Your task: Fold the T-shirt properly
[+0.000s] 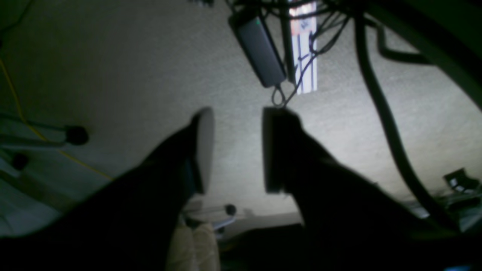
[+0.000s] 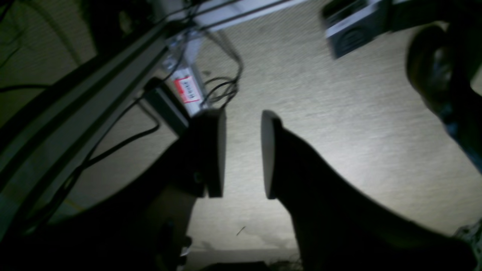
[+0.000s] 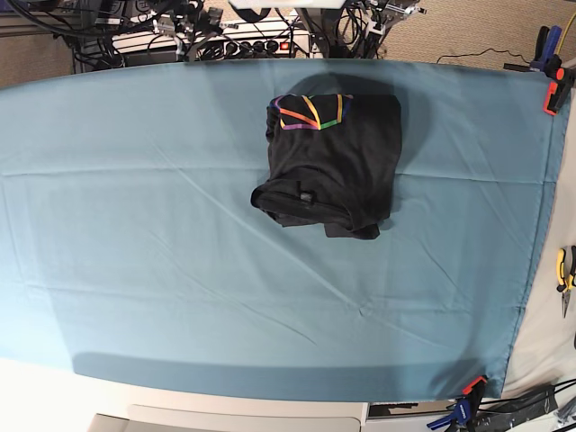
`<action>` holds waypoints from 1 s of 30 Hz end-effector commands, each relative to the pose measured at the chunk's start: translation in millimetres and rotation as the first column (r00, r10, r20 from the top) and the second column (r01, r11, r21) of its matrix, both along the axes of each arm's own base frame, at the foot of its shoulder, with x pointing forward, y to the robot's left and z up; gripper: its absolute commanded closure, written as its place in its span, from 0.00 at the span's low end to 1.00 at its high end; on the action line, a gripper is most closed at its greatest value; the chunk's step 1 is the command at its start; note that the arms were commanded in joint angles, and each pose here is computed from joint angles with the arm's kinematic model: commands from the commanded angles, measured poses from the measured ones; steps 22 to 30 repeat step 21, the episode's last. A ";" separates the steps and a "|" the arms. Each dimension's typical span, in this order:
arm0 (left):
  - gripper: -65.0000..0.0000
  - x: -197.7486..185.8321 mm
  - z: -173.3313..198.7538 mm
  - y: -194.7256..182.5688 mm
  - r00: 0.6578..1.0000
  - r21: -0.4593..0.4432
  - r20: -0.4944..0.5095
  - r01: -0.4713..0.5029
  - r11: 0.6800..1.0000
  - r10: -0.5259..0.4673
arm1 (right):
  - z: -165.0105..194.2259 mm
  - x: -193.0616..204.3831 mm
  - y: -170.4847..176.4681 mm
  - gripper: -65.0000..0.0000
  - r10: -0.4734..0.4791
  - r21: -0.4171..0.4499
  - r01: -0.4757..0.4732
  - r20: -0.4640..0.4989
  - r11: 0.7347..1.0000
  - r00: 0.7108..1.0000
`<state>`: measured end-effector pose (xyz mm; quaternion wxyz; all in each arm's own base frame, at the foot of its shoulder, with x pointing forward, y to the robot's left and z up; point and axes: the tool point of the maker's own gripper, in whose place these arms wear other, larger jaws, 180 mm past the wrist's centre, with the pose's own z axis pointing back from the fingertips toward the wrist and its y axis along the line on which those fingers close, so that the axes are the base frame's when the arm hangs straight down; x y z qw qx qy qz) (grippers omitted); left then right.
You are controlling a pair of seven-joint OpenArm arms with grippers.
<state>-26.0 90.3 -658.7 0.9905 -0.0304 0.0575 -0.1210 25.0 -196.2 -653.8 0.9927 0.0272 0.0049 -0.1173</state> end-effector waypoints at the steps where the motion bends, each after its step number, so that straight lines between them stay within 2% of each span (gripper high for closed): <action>1: 0.68 8.8 1.8 -29.1 0.999 -0.068 0.022 -0.037 0.997 0.039 | 0.2 -0.9 -0.3 0.75 0.009 0.002 -0.009 0.000 1.000 1.000; 6: 0.68 15.3 2.2 -32.2 0.993 -0.079 0.013 -0.119 0.990 0.120 | -1.0 -5.0 3.9 0.75 0.023 -0.006 -0.023 -0.006 1.000 1.000; 14: 0.68 21.3 2.2 -30.8 0.984 -0.081 0.002 -0.176 0.981 0.177 | -2.7 -6.1 18.1 0.75 0.025 0.010 -0.025 -0.004 1.000 1.000; 30: 0.68 21.1 1.5 -21.4 0.982 -0.068 0.002 -0.187 0.980 0.188 | -2.3 -4.8 13.9 0.75 0.025 0.002 -0.025 0.002 1.000 1.000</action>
